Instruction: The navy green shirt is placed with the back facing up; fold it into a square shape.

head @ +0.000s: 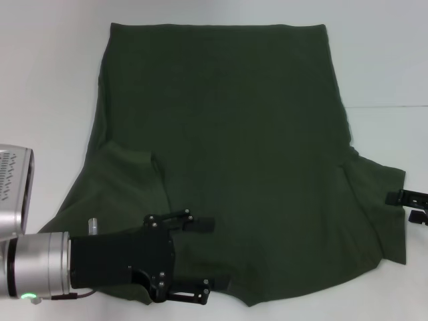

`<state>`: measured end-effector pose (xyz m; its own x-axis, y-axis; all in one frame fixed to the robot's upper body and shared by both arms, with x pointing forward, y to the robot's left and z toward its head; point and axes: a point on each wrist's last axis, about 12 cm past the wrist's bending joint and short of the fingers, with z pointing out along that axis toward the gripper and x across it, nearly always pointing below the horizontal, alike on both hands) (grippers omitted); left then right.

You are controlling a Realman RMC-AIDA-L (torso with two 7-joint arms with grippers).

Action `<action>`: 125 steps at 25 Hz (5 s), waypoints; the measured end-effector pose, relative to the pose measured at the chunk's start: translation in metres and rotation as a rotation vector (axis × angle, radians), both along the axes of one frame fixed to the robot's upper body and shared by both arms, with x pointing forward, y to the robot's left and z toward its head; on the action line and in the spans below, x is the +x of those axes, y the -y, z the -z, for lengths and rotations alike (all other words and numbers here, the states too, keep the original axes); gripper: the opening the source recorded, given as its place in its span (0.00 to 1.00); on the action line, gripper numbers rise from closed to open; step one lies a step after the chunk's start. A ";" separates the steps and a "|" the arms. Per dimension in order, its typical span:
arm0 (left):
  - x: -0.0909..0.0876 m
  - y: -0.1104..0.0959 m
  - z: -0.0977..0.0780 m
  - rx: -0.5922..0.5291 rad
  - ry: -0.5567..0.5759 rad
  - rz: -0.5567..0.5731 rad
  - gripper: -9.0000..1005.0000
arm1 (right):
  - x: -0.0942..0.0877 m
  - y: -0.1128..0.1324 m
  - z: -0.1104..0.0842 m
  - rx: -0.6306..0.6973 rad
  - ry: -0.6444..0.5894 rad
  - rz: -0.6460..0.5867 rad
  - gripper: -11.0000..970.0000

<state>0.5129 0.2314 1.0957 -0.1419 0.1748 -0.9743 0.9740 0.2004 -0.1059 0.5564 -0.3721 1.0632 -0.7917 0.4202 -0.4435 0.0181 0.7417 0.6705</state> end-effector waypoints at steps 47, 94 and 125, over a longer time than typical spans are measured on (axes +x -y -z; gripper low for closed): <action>0.002 -0.002 -0.002 -0.006 0.006 -0.013 0.92 | 0.013 -0.009 0.000 -0.046 0.020 0.003 0.92; 0.005 -0.002 -0.002 0.003 0.011 -0.024 0.92 | 0.012 -0.016 0.005 -0.021 0.016 0.009 0.86; 0.005 -0.003 -0.002 0.004 0.009 -0.024 0.92 | 0.007 -0.008 0.009 0.005 0.113 0.122 0.01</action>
<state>0.5179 0.2345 1.0980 -0.1372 0.1757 -0.9748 0.9698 0.2243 -0.0961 0.5635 -0.3645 1.0539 -0.6797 0.5127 -0.5245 0.0318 0.7350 0.6773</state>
